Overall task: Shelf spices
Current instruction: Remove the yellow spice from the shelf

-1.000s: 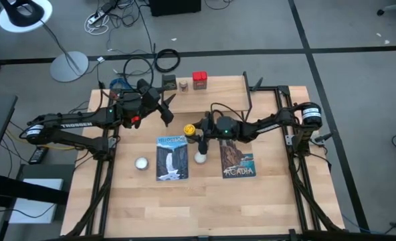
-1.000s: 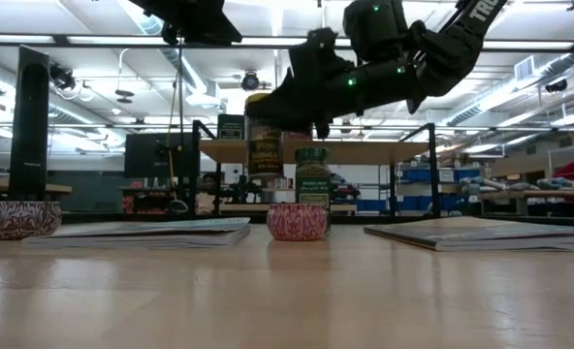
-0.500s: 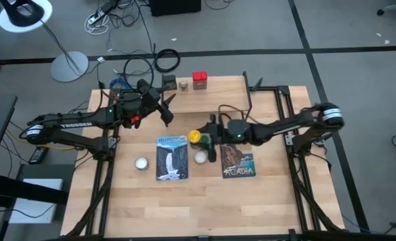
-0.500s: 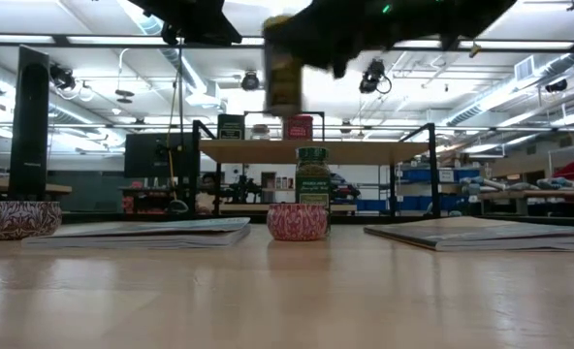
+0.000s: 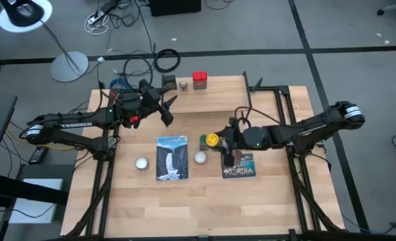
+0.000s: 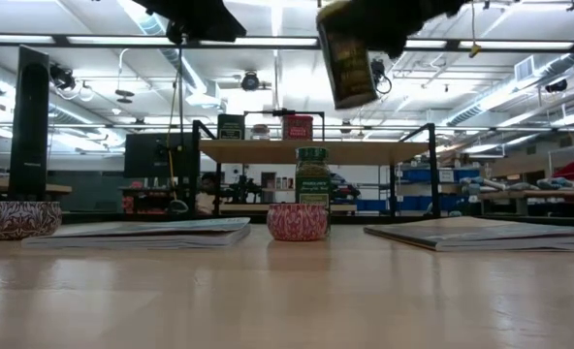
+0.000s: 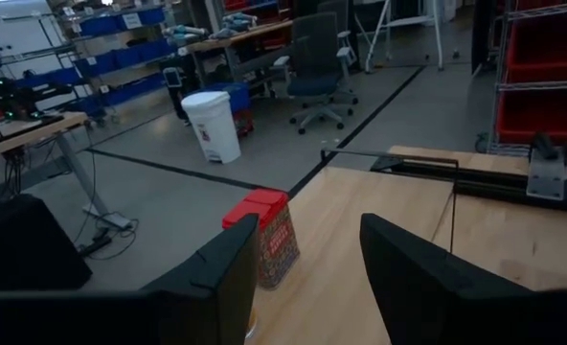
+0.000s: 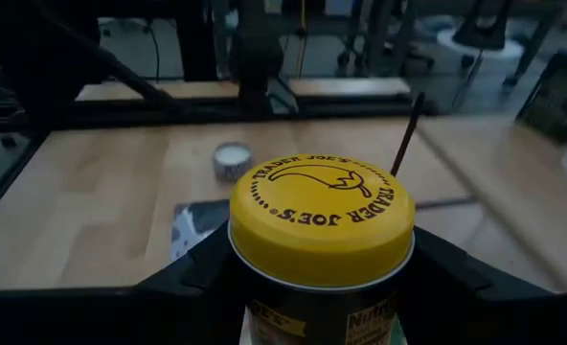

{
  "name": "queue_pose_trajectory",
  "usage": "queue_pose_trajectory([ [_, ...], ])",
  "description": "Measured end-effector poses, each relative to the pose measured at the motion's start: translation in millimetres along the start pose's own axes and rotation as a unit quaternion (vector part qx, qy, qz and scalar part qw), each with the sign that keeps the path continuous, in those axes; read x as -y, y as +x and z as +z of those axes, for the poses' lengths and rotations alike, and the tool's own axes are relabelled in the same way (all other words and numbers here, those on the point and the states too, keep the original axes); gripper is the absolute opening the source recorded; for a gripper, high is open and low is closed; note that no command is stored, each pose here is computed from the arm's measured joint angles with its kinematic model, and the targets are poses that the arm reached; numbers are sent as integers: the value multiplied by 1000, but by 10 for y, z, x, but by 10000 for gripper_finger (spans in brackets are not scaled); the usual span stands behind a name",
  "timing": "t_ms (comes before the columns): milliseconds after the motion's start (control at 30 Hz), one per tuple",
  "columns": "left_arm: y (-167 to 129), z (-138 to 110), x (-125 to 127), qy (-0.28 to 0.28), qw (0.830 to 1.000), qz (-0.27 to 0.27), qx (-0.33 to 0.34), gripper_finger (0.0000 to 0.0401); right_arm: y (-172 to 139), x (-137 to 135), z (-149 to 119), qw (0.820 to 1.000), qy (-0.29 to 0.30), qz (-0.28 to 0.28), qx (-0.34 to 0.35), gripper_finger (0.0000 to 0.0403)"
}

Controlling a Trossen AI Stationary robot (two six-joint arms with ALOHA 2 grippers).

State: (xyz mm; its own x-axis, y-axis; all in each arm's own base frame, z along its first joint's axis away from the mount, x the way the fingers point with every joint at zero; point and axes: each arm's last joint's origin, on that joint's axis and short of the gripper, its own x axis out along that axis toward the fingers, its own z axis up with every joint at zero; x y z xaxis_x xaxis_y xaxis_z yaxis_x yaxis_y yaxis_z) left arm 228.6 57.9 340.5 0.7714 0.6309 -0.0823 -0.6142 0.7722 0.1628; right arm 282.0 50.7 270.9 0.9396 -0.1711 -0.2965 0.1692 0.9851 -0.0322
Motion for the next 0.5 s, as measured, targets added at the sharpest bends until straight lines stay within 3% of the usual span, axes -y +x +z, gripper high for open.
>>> queue_pose_trajectory([
  [300, 0, 0, 1, 0, 1000, -1, 0, 188, 209, -7, -692, 996, 84, -16, -3, 201],
  [500, 0, 1, 0, -1, 1000, -1, 1, 188, 274, 1, -1065, 994, 107, -15, 0, 201],
])
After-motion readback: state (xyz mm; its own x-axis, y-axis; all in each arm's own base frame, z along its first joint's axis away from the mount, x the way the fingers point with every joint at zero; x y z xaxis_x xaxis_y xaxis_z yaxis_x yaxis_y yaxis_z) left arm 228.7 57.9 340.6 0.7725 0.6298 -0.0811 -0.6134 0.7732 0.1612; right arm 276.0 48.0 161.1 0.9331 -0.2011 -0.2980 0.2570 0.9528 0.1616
